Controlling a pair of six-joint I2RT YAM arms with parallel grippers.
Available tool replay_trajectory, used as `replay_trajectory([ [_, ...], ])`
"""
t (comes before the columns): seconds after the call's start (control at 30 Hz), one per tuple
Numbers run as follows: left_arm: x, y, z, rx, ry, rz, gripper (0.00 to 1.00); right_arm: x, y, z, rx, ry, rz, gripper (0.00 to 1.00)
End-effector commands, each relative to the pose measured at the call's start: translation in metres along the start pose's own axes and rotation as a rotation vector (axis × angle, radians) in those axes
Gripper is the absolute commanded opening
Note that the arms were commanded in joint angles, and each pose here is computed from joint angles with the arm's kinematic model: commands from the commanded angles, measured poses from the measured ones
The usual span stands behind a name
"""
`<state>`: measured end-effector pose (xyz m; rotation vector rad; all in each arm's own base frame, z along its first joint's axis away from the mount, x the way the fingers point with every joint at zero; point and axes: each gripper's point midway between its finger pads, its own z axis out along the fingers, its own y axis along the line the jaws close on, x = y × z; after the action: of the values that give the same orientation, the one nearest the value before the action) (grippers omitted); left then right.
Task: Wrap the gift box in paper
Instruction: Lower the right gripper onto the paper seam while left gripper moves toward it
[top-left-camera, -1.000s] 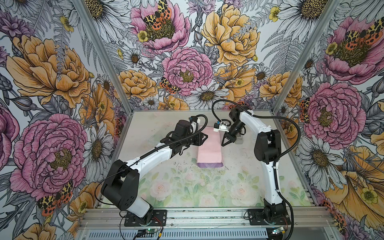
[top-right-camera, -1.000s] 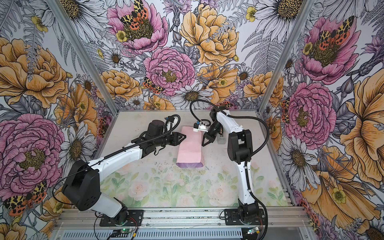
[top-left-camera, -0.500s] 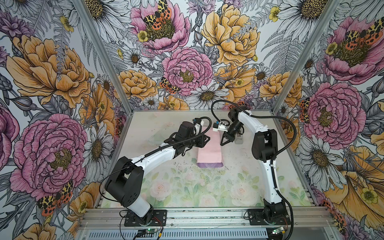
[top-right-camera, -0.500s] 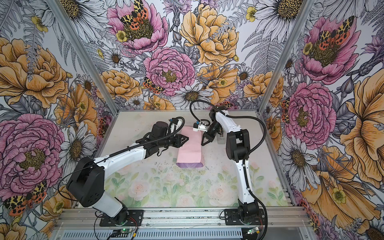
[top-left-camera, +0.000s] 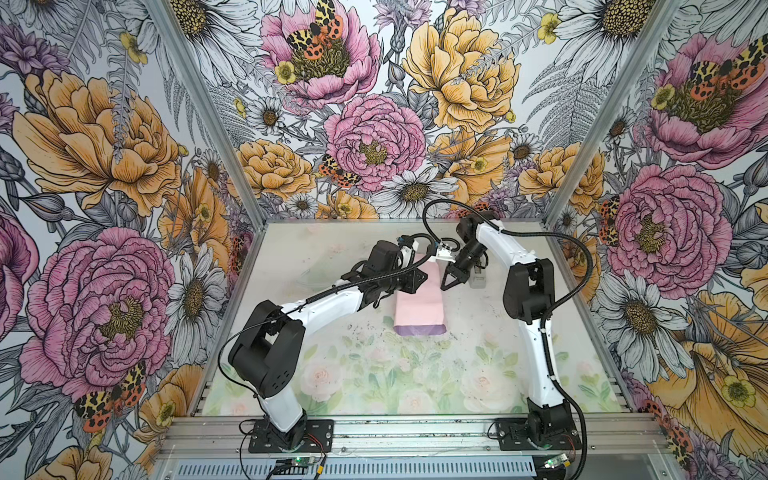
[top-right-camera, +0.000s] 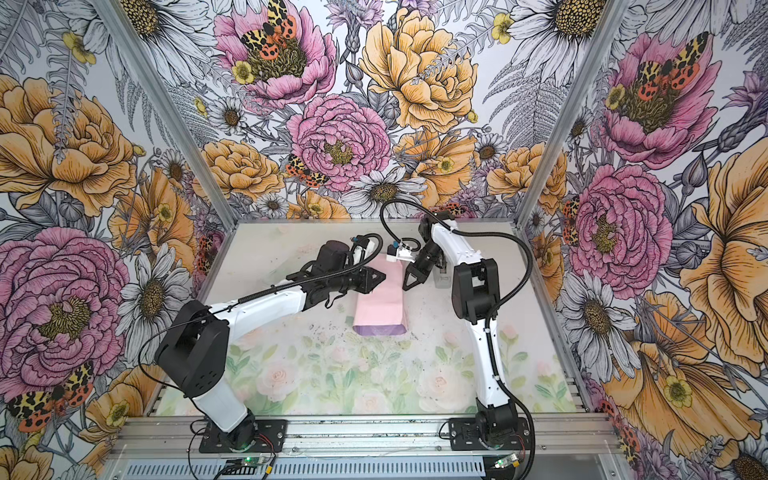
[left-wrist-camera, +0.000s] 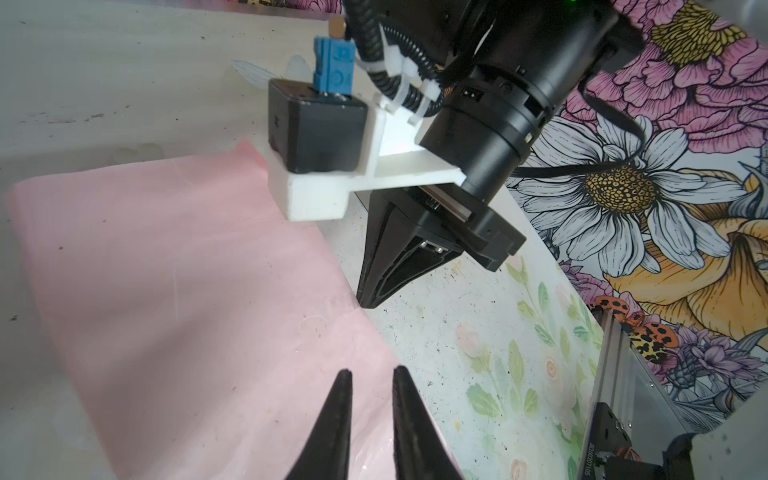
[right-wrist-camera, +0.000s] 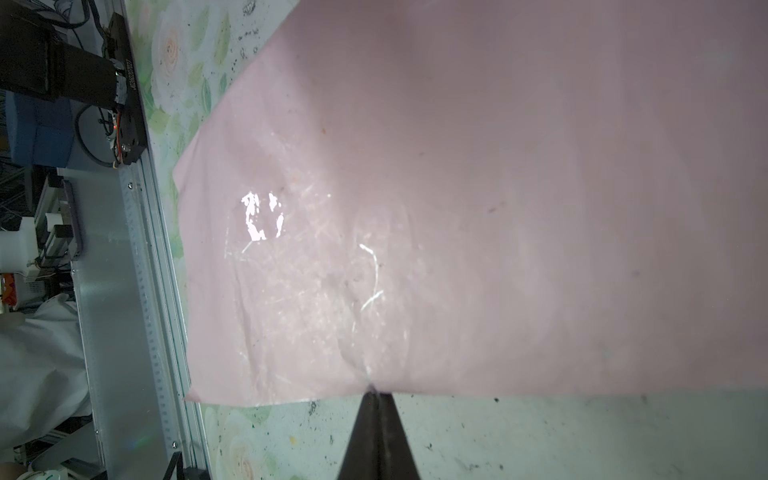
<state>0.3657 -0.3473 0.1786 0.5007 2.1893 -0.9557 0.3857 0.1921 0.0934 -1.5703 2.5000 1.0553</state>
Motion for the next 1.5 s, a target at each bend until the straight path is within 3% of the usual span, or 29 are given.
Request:
replay_trajectory([
  [0.0,-0.009,-0.012,0.007,0.048,-0.011,0.048,0.19,0.004,0.004,-0.003,-0.036,0.004,0.042,0.0],
  [0.63,0.006,-0.001,0.054,0.033,0.054,0.04,0.14,0.006,0.002,-0.003,-0.04,0.001,0.059,0.0],
  [0.9,0.005,-0.007,0.065,0.052,0.061,0.057,0.14,0.006,0.002,-0.003,-0.043,-0.002,0.062,0.0],
  [1.47,0.012,0.015,0.084,-0.025,0.064,0.014,0.14,0.007,0.004,-0.001,-0.056,0.003,0.066,0.0],
])
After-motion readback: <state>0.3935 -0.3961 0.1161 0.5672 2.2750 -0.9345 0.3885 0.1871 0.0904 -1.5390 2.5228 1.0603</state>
